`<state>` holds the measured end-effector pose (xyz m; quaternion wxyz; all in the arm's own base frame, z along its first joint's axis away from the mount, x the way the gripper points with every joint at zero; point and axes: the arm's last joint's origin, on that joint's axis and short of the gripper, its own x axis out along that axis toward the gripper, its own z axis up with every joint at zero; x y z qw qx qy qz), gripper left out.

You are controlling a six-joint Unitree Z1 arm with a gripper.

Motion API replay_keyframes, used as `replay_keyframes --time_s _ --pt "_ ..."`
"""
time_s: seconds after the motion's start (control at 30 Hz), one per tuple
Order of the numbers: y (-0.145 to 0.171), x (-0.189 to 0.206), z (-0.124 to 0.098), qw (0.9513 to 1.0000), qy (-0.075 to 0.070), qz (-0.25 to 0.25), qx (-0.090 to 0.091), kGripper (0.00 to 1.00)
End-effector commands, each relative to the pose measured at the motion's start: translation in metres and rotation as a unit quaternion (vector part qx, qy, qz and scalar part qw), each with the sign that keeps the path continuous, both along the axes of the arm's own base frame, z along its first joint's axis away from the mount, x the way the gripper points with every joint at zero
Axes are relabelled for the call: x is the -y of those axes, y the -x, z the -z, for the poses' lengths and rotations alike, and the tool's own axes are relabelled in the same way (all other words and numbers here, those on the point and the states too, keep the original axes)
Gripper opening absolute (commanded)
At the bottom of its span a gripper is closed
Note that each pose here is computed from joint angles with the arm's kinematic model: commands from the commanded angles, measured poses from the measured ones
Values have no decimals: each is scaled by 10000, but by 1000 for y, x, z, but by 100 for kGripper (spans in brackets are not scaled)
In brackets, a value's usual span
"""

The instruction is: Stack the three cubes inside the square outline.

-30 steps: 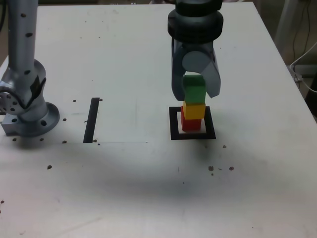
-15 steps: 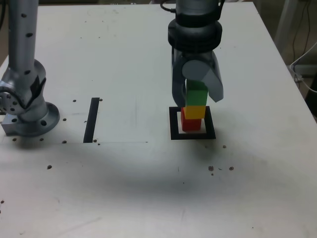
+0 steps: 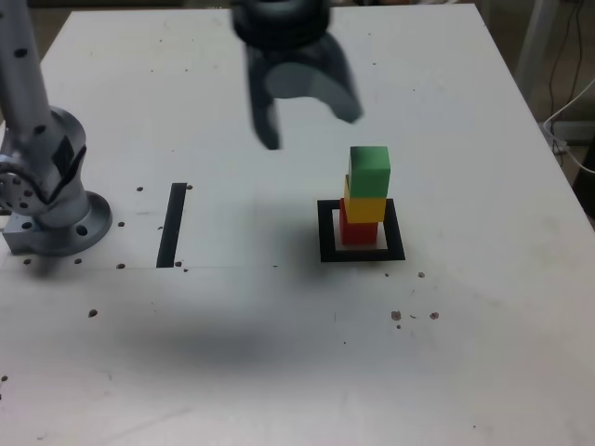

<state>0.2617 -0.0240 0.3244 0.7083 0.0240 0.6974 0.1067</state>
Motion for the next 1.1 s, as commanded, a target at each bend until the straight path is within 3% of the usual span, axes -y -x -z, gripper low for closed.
replay_keyframes --time_s 0.0,0.2,0.4,0.67,1.07 --pt "12 -3 4 9999 38 -58 -81 100" --pt "48 -5 37 9985 287 -159 -446 99" --pt "83 -7 65 9964 447 -252 -674 99" --pt "116 -10 88 9948 505 -328 -827 99" --pt "123 -11 93 9943 549 -270 -875 99"
